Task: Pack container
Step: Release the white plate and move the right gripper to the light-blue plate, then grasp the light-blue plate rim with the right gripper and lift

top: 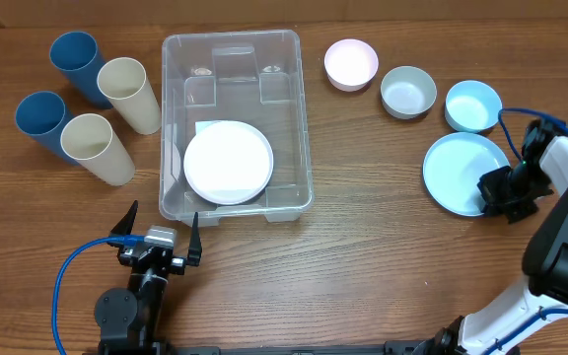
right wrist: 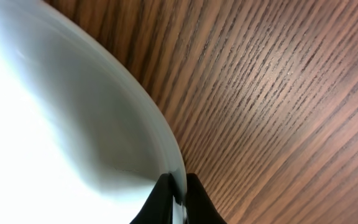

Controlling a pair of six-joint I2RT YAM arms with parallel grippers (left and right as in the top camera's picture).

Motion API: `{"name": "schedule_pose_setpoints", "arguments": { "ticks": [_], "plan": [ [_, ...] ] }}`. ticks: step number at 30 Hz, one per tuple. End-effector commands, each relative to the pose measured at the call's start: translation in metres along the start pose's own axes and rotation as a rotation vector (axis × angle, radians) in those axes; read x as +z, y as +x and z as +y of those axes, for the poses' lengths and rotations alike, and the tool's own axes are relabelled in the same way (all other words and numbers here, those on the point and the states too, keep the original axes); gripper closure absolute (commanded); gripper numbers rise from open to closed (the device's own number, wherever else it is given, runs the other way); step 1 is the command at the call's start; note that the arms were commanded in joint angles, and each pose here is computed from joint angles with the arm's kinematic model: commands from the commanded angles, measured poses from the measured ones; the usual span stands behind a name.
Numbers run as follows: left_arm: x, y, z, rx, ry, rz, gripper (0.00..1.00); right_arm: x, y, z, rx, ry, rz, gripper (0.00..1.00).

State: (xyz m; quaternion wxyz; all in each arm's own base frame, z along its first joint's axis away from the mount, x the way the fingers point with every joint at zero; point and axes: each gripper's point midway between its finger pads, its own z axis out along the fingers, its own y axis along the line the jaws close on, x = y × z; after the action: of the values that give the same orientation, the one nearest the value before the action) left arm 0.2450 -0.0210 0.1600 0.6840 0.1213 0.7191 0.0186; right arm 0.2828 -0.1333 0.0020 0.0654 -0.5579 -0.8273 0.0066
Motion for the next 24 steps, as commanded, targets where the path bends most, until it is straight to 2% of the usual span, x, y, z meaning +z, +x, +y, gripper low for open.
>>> {"name": "schedule_pose_setpoints", "arguments": {
  "ticks": [1,10,16,19,24],
  "plan": [
    [0.000,-0.001,-0.001,0.001,0.003,-0.006,0.00,0.039,0.025,-0.011,-0.062,0.096,0.085,0.96],
    [0.000,-0.001,-0.001,0.001,0.003,-0.006,0.00,0.004,0.102,0.075,-0.518,0.028,-0.074,0.96],
    [0.000,-0.001,-0.001,0.001,0.002,-0.006,0.00,-0.023,0.115,0.088,-0.564,-0.049,-0.125,0.96],
    [0.000,-0.001,-0.001,0.001,0.002,-0.006,0.00,-0.064,0.112,0.102,-0.586,-0.135,-0.194,0.96],
    [0.000,-0.001,-0.001,0.001,0.002,-0.006,0.00,-0.160,0.113,0.114,-0.633,-0.294,-0.336,0.96]
  ]
}}
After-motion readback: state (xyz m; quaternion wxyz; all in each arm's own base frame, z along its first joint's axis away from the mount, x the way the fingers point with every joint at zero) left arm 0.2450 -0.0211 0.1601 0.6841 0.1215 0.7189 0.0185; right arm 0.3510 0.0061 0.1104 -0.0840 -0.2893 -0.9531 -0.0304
